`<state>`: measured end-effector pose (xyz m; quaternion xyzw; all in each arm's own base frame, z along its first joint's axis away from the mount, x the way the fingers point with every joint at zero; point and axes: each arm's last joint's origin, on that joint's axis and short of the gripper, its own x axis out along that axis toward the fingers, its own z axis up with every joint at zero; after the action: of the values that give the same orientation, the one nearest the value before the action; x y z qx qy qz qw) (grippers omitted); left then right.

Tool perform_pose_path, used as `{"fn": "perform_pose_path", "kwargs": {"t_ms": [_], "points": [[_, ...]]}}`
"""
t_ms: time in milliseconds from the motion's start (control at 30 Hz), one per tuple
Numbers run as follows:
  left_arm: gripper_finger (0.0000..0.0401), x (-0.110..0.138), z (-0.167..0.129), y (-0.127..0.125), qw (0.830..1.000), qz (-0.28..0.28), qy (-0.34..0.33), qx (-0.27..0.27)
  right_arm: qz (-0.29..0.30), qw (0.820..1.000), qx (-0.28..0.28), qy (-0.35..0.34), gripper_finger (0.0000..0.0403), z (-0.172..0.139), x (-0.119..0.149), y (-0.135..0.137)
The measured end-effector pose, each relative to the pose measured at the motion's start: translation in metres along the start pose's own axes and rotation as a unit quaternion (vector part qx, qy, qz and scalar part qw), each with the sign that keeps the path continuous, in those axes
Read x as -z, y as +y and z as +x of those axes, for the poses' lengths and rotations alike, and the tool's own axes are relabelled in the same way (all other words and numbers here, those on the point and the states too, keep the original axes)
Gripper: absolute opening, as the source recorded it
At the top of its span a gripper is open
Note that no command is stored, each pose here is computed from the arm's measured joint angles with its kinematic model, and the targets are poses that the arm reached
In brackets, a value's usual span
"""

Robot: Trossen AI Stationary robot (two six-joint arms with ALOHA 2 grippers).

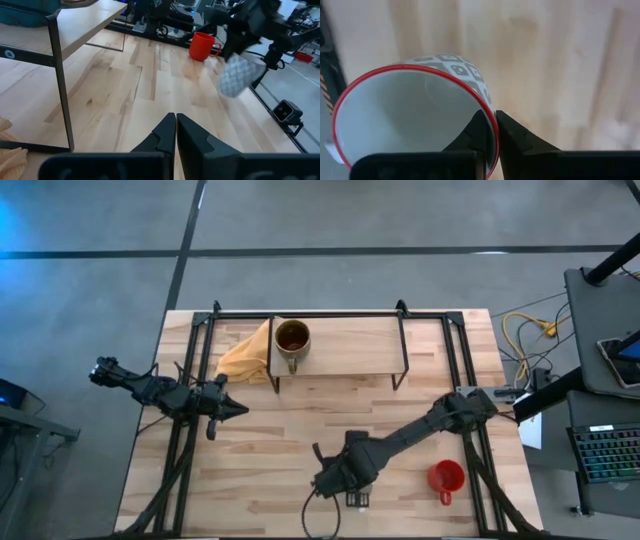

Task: Stack small to large cups/mugs on shelf
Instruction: Put the gray mug on the shelf

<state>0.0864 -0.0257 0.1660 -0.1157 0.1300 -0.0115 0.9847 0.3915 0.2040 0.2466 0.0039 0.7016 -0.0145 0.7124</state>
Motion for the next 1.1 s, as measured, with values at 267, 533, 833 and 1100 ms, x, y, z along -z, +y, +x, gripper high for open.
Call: {"fn": "perform_pose_path", "kwargs": {"t_ms": [267, 533, 833, 1100], "points": [[0.0000, 0.000, 0.000, 0.000, 1.000, 0.000, 0.000, 0.000, 0.047, 0.999, 0.004, -0.003, 0.0014, -0.035, 0.002, -0.041], [0.0000, 0.000, 0.000, 0.000, 1.000, 0.000, 0.000, 0.000, 0.082, 0.994, 0.031, -0.062, 0.0014, -0.071, 0.003, -0.089], [0.0000, 0.000, 0.000, 0.000, 1.000, 0.000, 0.000, 0.000, 0.108, 0.985, 0.063, -0.115, 0.0013, -0.108, 0.011, -0.152], [0.0000, 0.000, 0.000, 0.000, 1.000, 0.000, 0.000, 0.000, 0.142, 0.975, 0.101, -0.141, 0.0013, -0.128, 0.021, -0.206]]}}
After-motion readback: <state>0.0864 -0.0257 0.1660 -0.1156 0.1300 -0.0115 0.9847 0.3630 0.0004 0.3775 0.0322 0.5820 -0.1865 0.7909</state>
